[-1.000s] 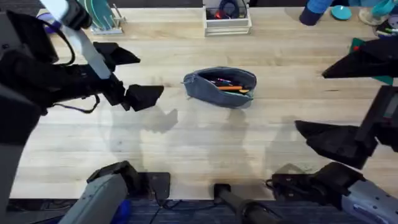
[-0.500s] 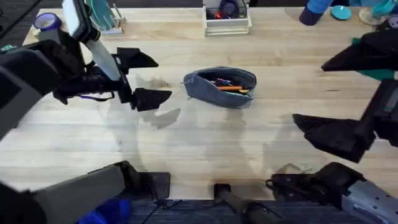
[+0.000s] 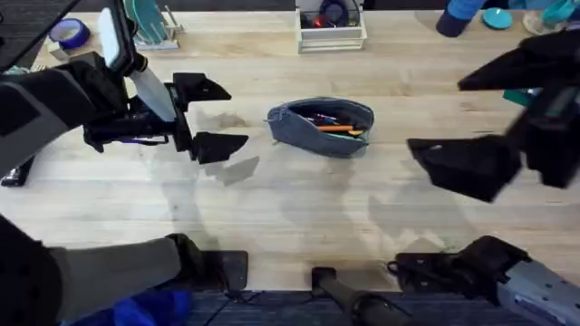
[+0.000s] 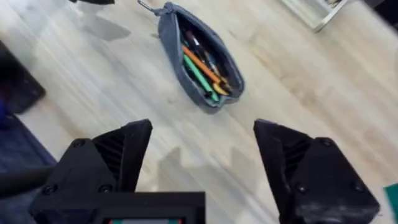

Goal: Unzip the bag, pick up the pens from the table one at a time and place them inside, then zip the bag closed.

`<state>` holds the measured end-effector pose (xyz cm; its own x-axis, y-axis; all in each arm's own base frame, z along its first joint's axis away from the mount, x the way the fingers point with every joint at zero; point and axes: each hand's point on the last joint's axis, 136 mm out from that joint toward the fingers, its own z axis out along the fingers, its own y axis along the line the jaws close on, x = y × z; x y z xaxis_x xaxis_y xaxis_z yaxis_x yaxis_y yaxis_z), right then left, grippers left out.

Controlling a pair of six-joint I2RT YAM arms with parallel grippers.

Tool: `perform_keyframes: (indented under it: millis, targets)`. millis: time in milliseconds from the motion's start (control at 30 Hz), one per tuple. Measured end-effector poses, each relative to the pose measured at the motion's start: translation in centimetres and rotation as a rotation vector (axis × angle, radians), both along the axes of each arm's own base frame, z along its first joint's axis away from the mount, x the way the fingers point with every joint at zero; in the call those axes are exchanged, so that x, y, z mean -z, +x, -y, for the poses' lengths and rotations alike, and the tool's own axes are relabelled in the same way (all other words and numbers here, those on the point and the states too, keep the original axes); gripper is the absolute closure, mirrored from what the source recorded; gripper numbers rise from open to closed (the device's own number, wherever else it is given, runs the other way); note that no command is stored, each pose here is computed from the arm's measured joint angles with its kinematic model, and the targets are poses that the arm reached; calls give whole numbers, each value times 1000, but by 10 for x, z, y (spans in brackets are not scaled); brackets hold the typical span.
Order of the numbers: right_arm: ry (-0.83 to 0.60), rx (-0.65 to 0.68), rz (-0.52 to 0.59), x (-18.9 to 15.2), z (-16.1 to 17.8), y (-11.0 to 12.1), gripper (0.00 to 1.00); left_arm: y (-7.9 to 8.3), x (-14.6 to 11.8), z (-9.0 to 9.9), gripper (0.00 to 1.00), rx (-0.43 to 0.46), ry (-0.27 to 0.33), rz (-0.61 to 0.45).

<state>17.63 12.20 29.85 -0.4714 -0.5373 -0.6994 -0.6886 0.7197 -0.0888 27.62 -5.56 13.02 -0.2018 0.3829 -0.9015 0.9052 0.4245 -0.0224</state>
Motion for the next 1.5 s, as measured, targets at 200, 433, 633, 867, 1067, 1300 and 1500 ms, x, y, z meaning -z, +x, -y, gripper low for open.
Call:
perform_keyframes:
  millis: [200, 433, 633, 867, 1067, 1300, 1500]
  targets:
    - [76, -37, -137, 12, -26, 4, 4, 1, 0, 0, 8, 4, 6, 13]
    - [159, -117, -250, 19, -55, 5, 4, 1, 0, 0, 8, 6, 8, 19]
    - [194, -151, -279, 24, -74, 20, 3, 1, 0, 0, 8, 7, 8, 21]
    - [223, -170, -248, 24, -92, 43, 4, 1, 0, 0, 9, 20, 19, 46]
    - [212, -216, -271, 36, -114, 49, 5, 0, 0, 0, 9, 44, 38, 87]
    - [225, -214, -311, 51, -136, 61, 4, 0, 0, 0, 8, 53, 46, 104]
    - [299, -53, -451, 63, -144, 70, 4, 0, 0, 0, 8, 54, 48, 107]
